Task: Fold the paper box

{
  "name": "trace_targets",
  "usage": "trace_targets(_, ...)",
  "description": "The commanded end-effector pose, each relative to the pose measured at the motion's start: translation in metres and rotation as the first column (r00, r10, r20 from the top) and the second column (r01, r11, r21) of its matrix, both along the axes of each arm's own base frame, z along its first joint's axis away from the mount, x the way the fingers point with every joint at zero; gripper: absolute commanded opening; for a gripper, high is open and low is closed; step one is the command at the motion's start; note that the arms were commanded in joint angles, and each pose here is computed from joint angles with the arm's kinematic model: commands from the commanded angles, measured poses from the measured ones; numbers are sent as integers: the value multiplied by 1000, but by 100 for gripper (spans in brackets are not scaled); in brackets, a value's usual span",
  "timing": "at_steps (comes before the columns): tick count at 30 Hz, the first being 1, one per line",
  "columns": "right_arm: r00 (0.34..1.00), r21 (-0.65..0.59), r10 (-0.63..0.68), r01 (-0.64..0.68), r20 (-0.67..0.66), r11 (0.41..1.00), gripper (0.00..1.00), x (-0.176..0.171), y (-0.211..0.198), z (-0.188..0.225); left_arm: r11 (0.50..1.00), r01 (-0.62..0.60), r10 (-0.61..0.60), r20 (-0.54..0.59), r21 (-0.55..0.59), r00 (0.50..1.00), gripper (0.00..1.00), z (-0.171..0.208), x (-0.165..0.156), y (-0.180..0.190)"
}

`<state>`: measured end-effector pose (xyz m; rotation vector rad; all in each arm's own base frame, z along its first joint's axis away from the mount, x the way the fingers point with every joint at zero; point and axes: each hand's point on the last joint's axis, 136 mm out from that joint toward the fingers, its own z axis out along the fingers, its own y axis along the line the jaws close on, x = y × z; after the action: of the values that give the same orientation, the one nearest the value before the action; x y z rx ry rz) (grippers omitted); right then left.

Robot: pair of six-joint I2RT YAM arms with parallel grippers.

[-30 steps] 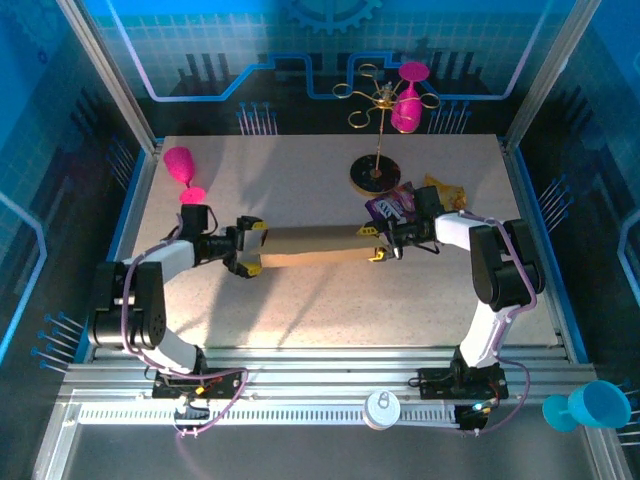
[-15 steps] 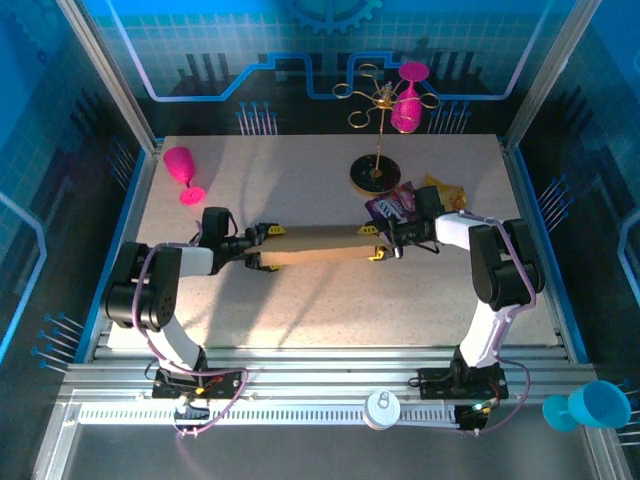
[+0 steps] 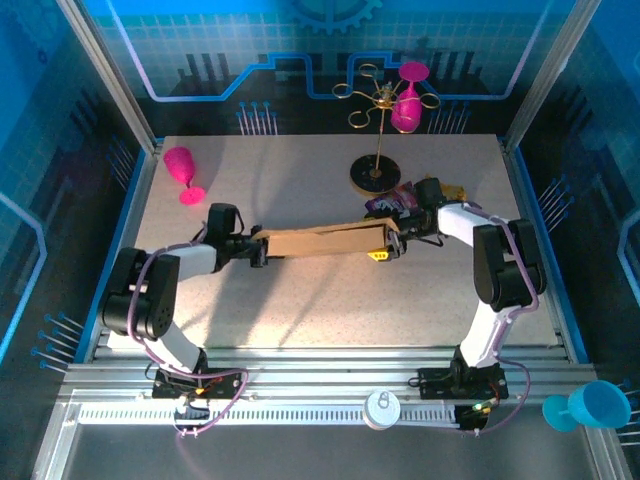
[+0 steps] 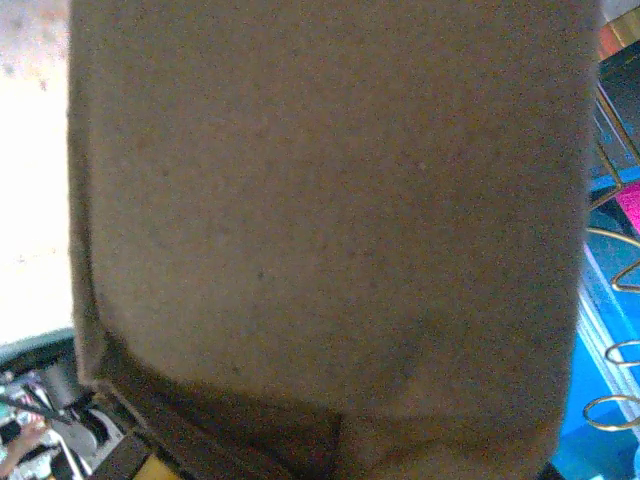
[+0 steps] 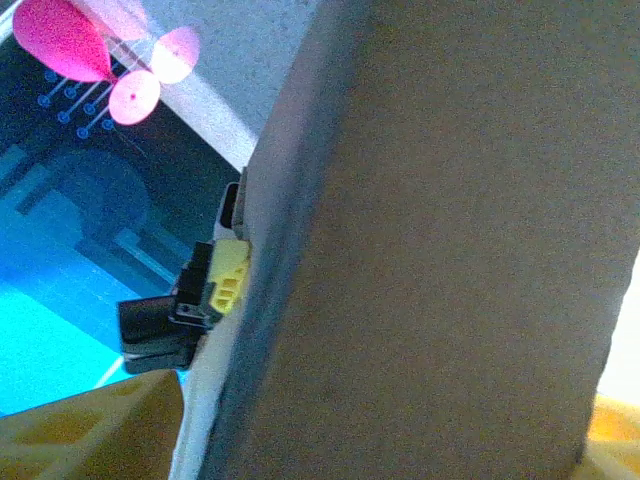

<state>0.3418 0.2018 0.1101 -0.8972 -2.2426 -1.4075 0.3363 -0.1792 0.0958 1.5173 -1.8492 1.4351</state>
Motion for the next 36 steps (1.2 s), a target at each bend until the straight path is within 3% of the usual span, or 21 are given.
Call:
trace_targets(1, 981, -64, 14, -2, 193, 998, 79, 7, -18, 44, 998, 59, -51, -239, 24, 970, 0, -4, -34, 6)
trace_targets(5, 944, -96, -19, 54, 331, 994, 80, 14, -38, 73, 996, 81, -70, -310, 23, 948, 0, 3, -38, 15)
trace_targets(14, 765, -228, 50, 128, 642, 965, 74, 27, -74, 105, 999, 31, -13, -424, 35, 906, 0, 6, -47, 34)
trace_targets(15, 698, -252, 90, 133, 710, 958, 71, 28, -74, 110, 999, 27, -6, -438, 40, 899, 0, 6, -50, 36)
trace_targets(16, 591, -280, 149, 137, 793, 950, 70, 29, -70, 118, 999, 24, -2, -454, 42, 891, 0, 6, -52, 38)
trace_targets(18, 273, -351, 300, 160, 914, 923, 68, 20, -56, 139, 999, 12, 10, -476, 43, 879, 0, 4, -54, 42)
trace_targets(20, -4, -415, 423, 181, 906, 892, 70, 7, -40, 149, 999, 10, 18, -503, 53, 864, 0, 2, -58, 47)
trace_targets(23, -281, -468, 500, 178, 819, 866, 79, -9, -25, 137, 999, 10, 19, -523, 53, 852, 0, 2, -57, 53)
trace_targets(25, -402, -486, 495, 133, 770, 864, 84, -18, -15, 134, 999, 11, 19, -529, 53, 848, 0, 1, -57, 56)
trace_targets(27, -448, -539, 502, 52, 740, 841, 84, -26, -5, 127, 998, 11, 22, -531, 58, 847, 0, 0, -55, 60)
trace_targets(31, -429, -594, 536, -2, 727, 805, 81, -25, -1, 111, 998, 8, 25, -523, 61, 852, 0, -1, -49, 64)
trace_targets(36, -420, -632, 564, -30, 711, 774, 64, -24, 16, 116, 998, 5, 29, -528, 63, 849, 0, -5, -47, 66)
